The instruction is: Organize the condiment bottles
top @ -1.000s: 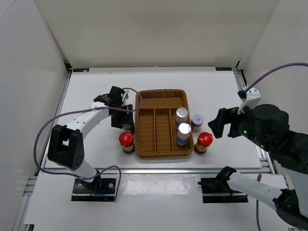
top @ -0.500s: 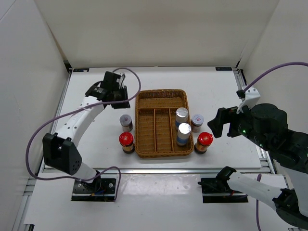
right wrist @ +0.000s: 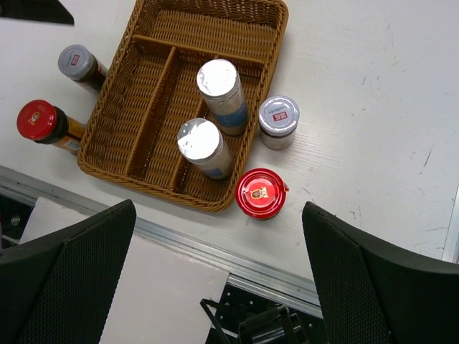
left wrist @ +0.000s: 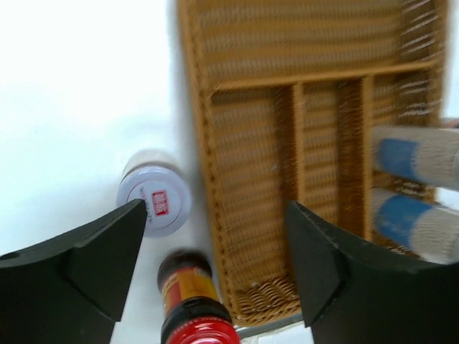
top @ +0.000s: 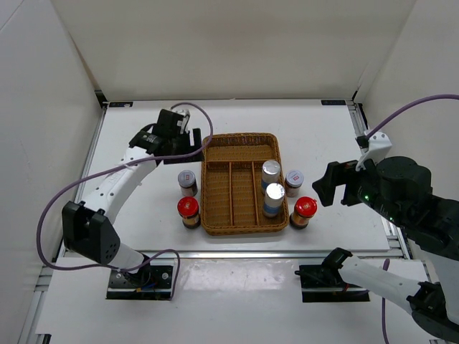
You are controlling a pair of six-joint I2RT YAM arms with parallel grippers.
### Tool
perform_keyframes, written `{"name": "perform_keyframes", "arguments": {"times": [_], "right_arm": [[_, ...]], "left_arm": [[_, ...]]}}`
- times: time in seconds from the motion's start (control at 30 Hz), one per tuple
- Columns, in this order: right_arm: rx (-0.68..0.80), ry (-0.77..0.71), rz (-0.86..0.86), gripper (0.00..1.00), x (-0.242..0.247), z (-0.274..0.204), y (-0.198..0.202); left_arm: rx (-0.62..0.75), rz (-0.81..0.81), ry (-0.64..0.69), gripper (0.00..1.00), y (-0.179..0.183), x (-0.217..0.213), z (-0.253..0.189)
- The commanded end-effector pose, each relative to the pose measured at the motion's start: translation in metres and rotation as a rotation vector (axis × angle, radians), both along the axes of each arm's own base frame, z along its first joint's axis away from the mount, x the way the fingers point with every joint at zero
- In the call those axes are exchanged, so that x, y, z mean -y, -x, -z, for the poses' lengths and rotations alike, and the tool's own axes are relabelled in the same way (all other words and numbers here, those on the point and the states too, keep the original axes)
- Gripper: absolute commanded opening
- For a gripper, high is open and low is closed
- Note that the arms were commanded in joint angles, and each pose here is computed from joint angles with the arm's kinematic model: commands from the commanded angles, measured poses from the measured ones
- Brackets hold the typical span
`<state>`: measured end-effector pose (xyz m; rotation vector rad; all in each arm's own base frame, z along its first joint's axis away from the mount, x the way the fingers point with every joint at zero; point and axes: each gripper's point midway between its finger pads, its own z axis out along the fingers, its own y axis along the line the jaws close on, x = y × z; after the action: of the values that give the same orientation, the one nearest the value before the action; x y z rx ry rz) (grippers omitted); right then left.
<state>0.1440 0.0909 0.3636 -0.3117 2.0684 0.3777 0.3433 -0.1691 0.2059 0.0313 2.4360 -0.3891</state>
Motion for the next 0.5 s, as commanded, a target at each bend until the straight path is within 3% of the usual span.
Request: {"name": "perform_keyframes", "arguments": {"times": [0.0, 0.1, 0.47], "right_arm": [[0.019, -0.013, 0.028, 1.0, 0.007, -0.005, 0.002], [0.012, -0.006, 0.027, 1.0, 0.007, -0.002, 0.001], [0.015, -0.003, 0.035, 1.0, 0.008, -0.002, 0.001]], "left_arm": [[-0.069, -0.034, -0.072, 0.92, 0.012, -0.019, 0.03], [-0.111, -0.067, -0.091, 0.99, 0.013, -0.029, 0.047], [-0.265, -0.053, -0.112, 0.95, 0.002, -0.03, 0.103]]}}
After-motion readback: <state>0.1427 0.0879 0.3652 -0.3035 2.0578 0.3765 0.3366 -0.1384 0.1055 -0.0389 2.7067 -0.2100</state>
